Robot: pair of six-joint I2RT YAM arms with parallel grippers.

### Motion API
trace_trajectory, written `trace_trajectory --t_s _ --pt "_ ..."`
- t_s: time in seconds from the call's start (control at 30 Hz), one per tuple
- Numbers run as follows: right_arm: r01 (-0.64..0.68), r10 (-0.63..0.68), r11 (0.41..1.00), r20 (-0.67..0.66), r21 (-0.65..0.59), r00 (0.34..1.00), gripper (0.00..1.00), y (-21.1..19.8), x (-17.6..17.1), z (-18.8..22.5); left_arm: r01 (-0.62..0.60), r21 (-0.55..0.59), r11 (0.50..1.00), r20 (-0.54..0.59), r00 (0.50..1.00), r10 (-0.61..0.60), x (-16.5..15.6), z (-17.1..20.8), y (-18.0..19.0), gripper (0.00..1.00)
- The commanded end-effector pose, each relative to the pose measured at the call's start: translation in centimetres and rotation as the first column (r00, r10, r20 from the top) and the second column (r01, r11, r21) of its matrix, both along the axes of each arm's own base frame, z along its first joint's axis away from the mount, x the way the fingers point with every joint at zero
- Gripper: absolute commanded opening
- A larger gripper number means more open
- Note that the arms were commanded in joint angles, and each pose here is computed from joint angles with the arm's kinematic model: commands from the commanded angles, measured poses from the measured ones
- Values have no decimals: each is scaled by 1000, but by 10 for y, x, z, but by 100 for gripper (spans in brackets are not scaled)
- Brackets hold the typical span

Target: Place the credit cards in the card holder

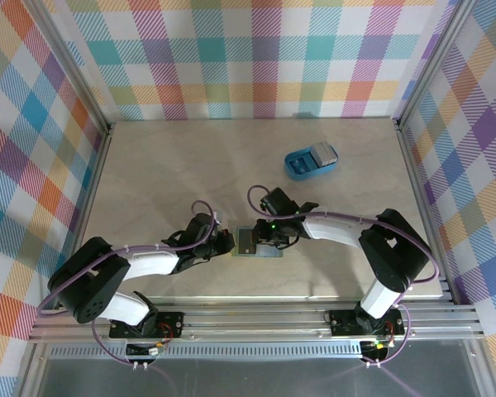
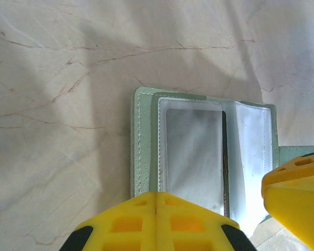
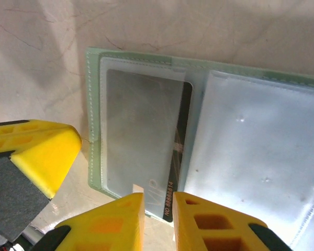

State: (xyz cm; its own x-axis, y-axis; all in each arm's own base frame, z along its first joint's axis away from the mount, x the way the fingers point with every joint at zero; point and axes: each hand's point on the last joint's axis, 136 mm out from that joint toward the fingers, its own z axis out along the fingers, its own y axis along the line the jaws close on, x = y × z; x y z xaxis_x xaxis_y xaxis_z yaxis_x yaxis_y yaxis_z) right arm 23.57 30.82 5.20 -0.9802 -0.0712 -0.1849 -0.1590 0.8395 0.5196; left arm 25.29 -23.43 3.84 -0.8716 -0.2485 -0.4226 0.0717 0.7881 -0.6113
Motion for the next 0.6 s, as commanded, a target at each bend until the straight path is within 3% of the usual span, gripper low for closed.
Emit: trace_trajectory --t_s 0.0,0.17,0.57 --pt "-25 25 999 14 -42 1000 24 2 2 3 -22 25 999 -4 1000 22 -2 -2 8 2" --pt "-45 50 995 56 -91 997 31 7 6 11 -26 33 999 -9 1000 26 -1 -6 9 2" --pt "-29 26 986 -16 -164 1000 37 10 11 -10 -6 34 999 -20 1000 7 -2 -14 6 2"
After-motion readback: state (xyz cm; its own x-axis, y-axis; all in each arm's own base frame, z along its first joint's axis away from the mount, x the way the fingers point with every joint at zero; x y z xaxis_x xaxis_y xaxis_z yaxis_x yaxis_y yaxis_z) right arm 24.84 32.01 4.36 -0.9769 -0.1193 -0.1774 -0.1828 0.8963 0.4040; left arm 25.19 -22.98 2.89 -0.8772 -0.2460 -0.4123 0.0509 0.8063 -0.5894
